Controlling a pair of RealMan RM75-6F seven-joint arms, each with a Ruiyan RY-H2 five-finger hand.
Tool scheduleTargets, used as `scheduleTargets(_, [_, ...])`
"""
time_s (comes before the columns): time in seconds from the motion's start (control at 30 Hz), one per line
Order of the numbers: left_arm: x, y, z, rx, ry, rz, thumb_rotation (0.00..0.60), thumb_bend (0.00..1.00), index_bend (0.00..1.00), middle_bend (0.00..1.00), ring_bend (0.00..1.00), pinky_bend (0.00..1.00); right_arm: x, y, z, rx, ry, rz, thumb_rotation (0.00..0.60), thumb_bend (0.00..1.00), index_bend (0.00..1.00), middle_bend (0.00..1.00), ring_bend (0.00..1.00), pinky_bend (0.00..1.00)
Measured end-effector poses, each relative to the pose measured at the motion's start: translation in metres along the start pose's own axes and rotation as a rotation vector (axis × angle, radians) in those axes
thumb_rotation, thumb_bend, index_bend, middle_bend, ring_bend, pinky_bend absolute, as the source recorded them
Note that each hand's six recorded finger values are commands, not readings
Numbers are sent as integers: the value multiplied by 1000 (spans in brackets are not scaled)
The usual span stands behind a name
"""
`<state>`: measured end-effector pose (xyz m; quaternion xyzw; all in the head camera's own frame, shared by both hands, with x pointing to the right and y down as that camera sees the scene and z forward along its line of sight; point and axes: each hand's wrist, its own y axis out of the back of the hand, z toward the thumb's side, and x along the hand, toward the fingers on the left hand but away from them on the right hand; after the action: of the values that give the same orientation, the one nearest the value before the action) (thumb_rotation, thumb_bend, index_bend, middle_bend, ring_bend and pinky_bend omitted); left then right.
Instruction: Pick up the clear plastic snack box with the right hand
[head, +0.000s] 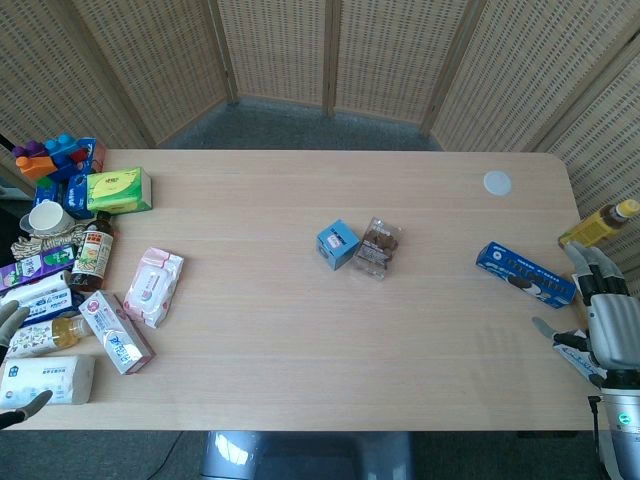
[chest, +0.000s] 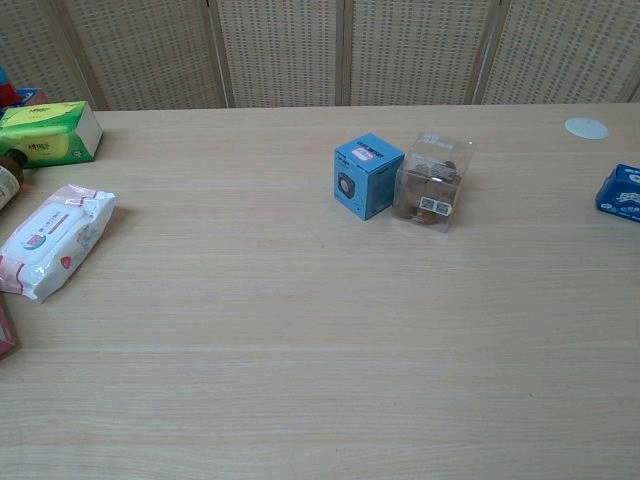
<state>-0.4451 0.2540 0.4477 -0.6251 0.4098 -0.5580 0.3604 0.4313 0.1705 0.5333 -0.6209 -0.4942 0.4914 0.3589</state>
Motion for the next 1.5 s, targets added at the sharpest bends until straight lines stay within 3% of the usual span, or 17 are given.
scheduleTargets(0.23, [0, 0, 1, 1, -3, -1, 600, 0, 0, 0, 0, 0, 1, -3, 3, -11, 18, 14, 600, 0, 0, 0, 0, 0])
scheduleTargets(0.53, [3, 0, -2, -2, 7, -1, 600, 0, 0, 0, 0, 0, -7, -32, 23, -87, 82, 134, 600, 0, 0, 0, 0, 0])
scheduleTargets(1.0, [8, -7, -5, 15, 25, -20, 600, 0, 0, 0, 0, 0, -67, -99, 116, -101, 202, 308, 600, 0, 0, 0, 0, 0])
scheduleTargets(1.27, [12, -12, -8, 27, 42, -35, 600, 0, 0, 0, 0, 0, -108, -145, 145, -116, 173, 390, 600, 0, 0, 0, 0, 0])
scheduleTargets(1.5, [16, -17, -8, 41, 58, -43, 600, 0, 0, 0, 0, 0, -143, -171, 162, -134, 135, 428, 600, 0, 0, 0, 0, 0])
